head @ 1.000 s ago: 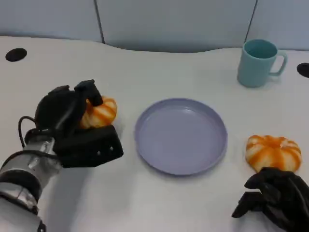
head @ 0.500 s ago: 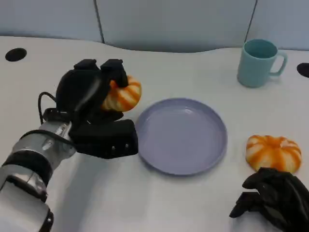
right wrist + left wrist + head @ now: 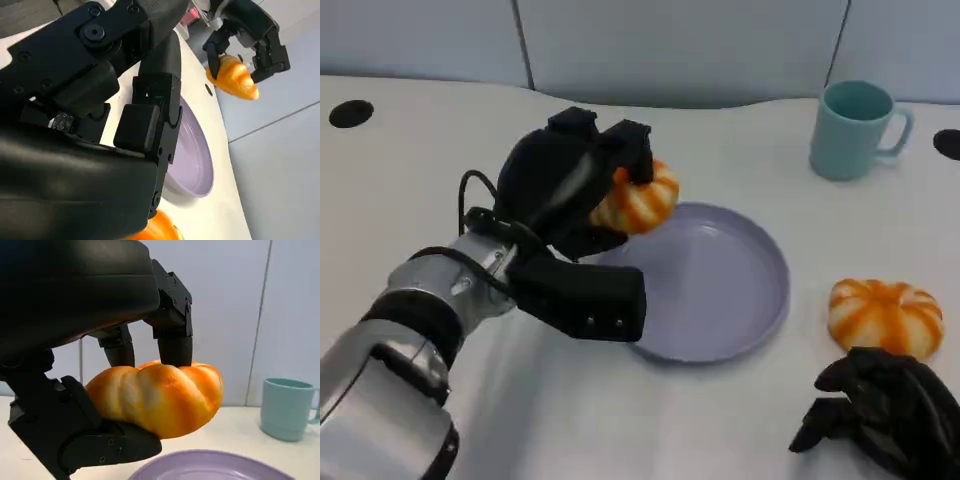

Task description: Grasp the bread from the table and place it into the plate.

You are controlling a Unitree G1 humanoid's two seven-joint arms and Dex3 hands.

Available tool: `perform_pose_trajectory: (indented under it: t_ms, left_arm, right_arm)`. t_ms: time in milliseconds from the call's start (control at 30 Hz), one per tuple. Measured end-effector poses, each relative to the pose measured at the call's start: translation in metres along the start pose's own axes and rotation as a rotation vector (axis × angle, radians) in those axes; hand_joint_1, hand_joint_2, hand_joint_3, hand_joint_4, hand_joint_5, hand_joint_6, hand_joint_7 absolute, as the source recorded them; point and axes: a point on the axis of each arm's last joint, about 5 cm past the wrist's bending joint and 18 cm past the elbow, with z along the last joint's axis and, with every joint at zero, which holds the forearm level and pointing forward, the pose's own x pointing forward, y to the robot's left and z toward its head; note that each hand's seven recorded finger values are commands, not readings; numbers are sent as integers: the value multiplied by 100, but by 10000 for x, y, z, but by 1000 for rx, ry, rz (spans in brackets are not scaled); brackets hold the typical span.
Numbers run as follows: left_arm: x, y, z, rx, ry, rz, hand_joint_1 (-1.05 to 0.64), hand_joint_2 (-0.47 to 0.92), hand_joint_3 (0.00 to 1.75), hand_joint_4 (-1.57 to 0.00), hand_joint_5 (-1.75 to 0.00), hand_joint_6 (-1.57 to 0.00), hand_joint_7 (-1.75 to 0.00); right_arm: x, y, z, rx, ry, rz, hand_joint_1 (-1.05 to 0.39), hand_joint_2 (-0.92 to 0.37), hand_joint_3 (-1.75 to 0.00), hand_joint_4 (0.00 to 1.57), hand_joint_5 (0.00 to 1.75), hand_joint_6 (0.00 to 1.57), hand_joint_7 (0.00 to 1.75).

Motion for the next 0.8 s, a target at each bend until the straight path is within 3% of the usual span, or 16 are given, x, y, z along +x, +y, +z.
perform_pose_trajectory:
  t_ms: [467, 667, 800]
  left_arm:
    - [170, -77, 260, -46, -100, -86, -22, 53, 111, -95, -175, -75, -175]
    - [187, -130, 319, -46, -97, -142, -24, 62, 90, -93, -175, -72, -175]
    - [205, -154, 357, -48, -91, -221, -24, 63, 94, -91, -175, -72, -175]
  right_arm:
    - [19, 62, 0, -9, -6, -2, -97, -68, 0, 144, 67, 147, 37]
    - [22, 82, -7, 2, -1, -5, -98, -68, 0, 144, 67, 147, 38]
    - [22, 82, -8, 2, 0, -5, -98, -68, 0, 144, 67, 147, 39]
